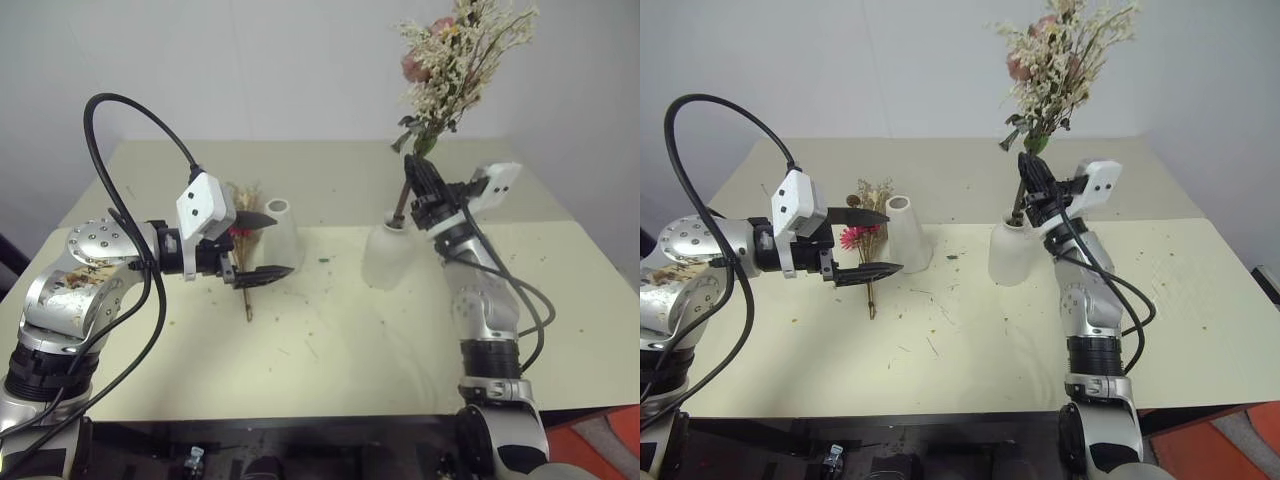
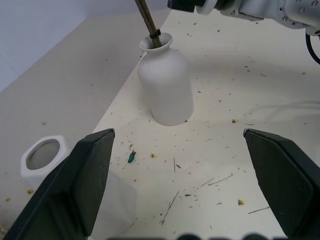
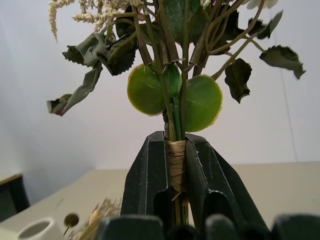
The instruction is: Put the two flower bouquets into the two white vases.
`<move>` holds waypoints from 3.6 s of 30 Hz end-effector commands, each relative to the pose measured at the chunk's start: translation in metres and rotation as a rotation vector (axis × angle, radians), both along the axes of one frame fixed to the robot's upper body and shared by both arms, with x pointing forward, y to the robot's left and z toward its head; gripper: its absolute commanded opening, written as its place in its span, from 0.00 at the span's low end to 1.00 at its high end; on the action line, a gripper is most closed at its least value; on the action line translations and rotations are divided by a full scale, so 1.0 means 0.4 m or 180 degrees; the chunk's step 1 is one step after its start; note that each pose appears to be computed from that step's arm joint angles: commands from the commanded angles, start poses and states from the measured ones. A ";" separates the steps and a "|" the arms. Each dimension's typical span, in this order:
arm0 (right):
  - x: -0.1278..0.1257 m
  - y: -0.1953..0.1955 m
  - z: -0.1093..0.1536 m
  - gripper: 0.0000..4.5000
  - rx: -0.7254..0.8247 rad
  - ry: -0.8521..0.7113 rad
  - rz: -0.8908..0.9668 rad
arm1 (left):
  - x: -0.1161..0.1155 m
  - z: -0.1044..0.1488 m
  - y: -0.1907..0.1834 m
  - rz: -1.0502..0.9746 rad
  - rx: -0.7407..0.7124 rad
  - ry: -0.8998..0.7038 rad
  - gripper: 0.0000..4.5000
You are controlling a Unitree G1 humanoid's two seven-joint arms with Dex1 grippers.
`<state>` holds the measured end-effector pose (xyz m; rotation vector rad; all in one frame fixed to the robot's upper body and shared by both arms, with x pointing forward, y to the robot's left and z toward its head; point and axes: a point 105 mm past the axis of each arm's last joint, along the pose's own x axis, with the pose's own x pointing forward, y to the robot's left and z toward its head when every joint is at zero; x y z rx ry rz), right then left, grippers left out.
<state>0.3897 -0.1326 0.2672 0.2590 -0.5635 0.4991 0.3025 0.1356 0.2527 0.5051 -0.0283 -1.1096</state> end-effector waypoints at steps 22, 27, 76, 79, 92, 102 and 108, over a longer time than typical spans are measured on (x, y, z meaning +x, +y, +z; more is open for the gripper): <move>-0.154 0.046 -0.027 0.99 -0.0319 -0.0292 0.0653 | -0.001 0.025 -0.007 -0.0114 -0.0052 -0.0221 1.00; -0.123 0.046 -0.041 0.99 -0.0711 -0.0167 0.0292 | 0.001 0.027 -0.010 -0.0114 -0.0071 -0.0213 1.00; -0.354 0.039 -0.061 0.99 -0.2788 0.0481 0.1738 | 0.105 -0.137 0.159 0.3294 -0.0730 0.1463 1.00; -0.351 0.043 -0.057 0.99 -0.2828 0.0476 0.1746 | 0.133 -0.165 0.139 0.3550 -0.0644 0.1536 1.00; -0.355 0.041 -0.057 0.99 -0.2851 0.0565 0.1652 | 0.194 -0.244 0.075 0.3662 -0.0773 0.2262 1.00; -0.356 0.042 -0.063 1.00 -0.2827 0.0620 0.1611 | 0.247 -0.252 0.043 0.3598 -0.0928 0.2342 0.81; -0.355 0.040 -0.065 1.00 -0.2829 0.0644 0.1580 | 0.254 -0.271 0.036 0.3605 -0.0859 0.2380 0.37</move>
